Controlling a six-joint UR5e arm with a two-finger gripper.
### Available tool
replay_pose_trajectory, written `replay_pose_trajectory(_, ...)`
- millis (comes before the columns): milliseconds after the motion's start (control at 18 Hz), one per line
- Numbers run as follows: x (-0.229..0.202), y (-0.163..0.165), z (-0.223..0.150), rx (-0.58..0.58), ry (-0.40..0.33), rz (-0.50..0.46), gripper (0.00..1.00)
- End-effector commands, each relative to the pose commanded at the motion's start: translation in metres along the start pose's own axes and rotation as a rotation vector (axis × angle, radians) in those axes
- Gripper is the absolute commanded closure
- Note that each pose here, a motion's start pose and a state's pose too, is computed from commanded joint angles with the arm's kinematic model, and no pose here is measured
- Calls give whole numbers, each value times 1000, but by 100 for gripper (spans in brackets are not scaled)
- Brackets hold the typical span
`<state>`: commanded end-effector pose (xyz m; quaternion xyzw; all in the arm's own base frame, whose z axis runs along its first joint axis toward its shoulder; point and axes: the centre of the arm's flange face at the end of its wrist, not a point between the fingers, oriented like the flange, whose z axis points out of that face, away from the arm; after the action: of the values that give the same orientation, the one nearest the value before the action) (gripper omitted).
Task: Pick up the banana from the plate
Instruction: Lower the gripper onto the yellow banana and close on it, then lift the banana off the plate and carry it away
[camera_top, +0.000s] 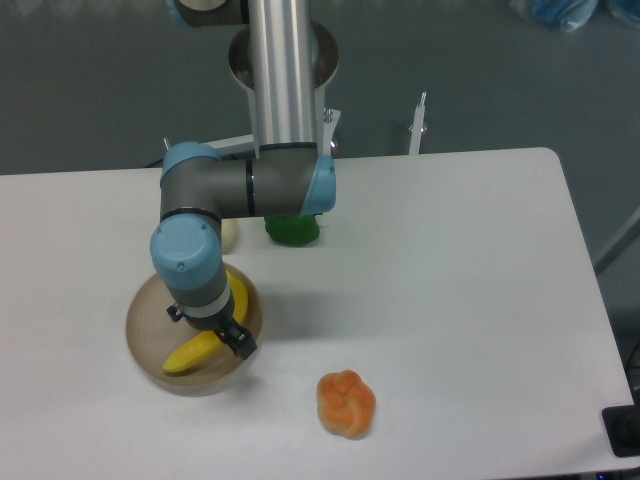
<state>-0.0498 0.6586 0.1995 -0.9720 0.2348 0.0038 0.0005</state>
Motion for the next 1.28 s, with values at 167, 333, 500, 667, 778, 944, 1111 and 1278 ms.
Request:
replay_pose_trajectory(167, 5, -10, 13, 3, -6, -6, 0)
replay_pose_trajectory(333, 5, -10, 10, 6, -9, -25, 42)
replay_pose_trajectory(500, 3, -11, 3, 14, -19, -46, 100)
replay_pose_trajectory(667, 0, -14, -21, 45, -41, -48, 100)
replay_pose_trajectory(778, -3, -15, -34, 59, -53, -51, 100)
replay_pose_trajectory(944, -20, -5, -60, 88, -85, -71, 99)
replay_pose_trajectory(1111, -52, 12, -87, 108, -111, -111, 97)
replay_pose_trajectory(1278, -94, 33, -111, 102, -116, -160, 96)
